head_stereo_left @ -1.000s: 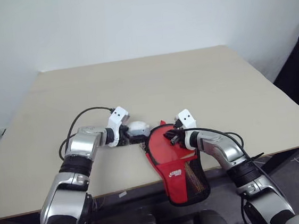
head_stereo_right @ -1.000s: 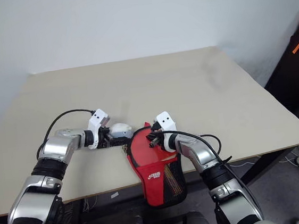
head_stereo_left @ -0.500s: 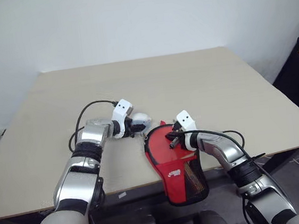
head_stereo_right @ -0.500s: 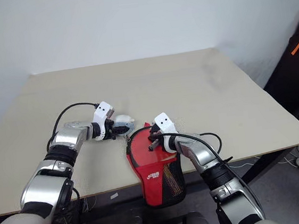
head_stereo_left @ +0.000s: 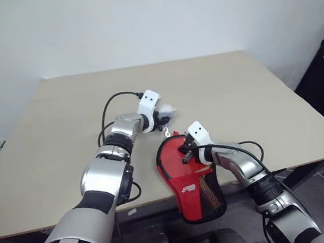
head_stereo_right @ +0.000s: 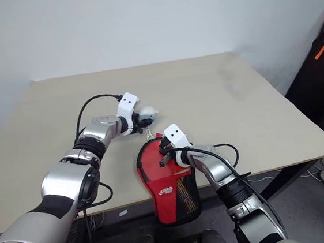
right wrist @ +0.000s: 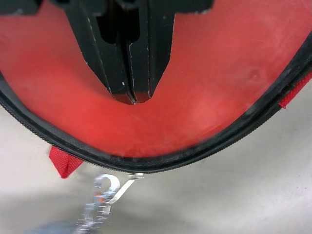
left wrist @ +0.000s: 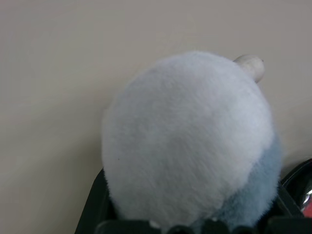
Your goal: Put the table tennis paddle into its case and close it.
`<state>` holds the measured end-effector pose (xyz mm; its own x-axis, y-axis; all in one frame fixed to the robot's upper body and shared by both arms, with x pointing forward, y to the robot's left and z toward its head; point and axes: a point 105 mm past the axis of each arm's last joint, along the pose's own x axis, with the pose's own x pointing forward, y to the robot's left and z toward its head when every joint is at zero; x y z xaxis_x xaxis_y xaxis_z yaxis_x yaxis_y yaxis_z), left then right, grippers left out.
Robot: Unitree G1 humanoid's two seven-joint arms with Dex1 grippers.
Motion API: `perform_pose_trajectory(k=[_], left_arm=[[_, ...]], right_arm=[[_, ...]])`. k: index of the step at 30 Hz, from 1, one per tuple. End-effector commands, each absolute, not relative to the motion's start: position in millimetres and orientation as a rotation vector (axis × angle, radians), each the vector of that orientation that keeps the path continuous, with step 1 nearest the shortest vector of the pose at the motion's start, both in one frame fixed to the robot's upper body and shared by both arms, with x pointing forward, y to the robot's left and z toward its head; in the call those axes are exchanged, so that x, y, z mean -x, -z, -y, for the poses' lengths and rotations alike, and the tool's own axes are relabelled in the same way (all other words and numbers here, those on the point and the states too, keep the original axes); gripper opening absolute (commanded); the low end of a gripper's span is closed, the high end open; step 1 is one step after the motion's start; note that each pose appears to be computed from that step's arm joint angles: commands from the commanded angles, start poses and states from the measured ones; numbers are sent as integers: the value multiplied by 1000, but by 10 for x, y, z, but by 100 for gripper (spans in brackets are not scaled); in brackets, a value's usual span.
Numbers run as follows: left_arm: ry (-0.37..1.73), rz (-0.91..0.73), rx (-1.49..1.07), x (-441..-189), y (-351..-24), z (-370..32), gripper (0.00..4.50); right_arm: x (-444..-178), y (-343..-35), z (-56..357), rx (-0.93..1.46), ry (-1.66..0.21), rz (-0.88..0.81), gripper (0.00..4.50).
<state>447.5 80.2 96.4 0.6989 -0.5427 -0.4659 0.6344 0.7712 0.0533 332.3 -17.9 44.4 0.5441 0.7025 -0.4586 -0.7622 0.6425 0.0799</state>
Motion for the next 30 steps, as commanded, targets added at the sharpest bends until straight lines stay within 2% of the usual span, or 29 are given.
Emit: perform_pose_trajectory(k=[1, 6, 9, 12, 13, 15, 19, 24, 30], left_arm=[[737, -282, -254, -4548, -1404, -409, 204], [823, -256, -250, -4443, -1392, -11, 204], [954, -266, -237, -4279, -1340, 285, 204], [1031, -281, -247, -4181, -1287, 397, 204], [1046, -283, -246, -4162, -1269, 406, 224], [1089, -301, -227, -4116, -1228, 395, 272], [1129, -324, -222, -4094, -1205, 307, 415], [1197, -332, -193, -4083, -1282, 113, 415], [1285, -334, -197, -4044, -1419, -273, 415]], right_arm=[[-3055, 37, 227, 148, -871, -694, 0], [-3035, 43, 253, 143, -852, -693, 0], [-3051, 43, 281, 144, -834, -690, 0], [-3058, 37, 283, 143, -829, -686, 0], [-3064, 31, 283, 143, -827, -682, 0], [-3079, 12, 281, 139, -827, -671, 0], [-3099, -31, 267, 137, -839, -646, 0], [-3145, -131, 258, 129, -864, -606, 0], [-3033, -481, 149, 60, -1034, -468, 0]])
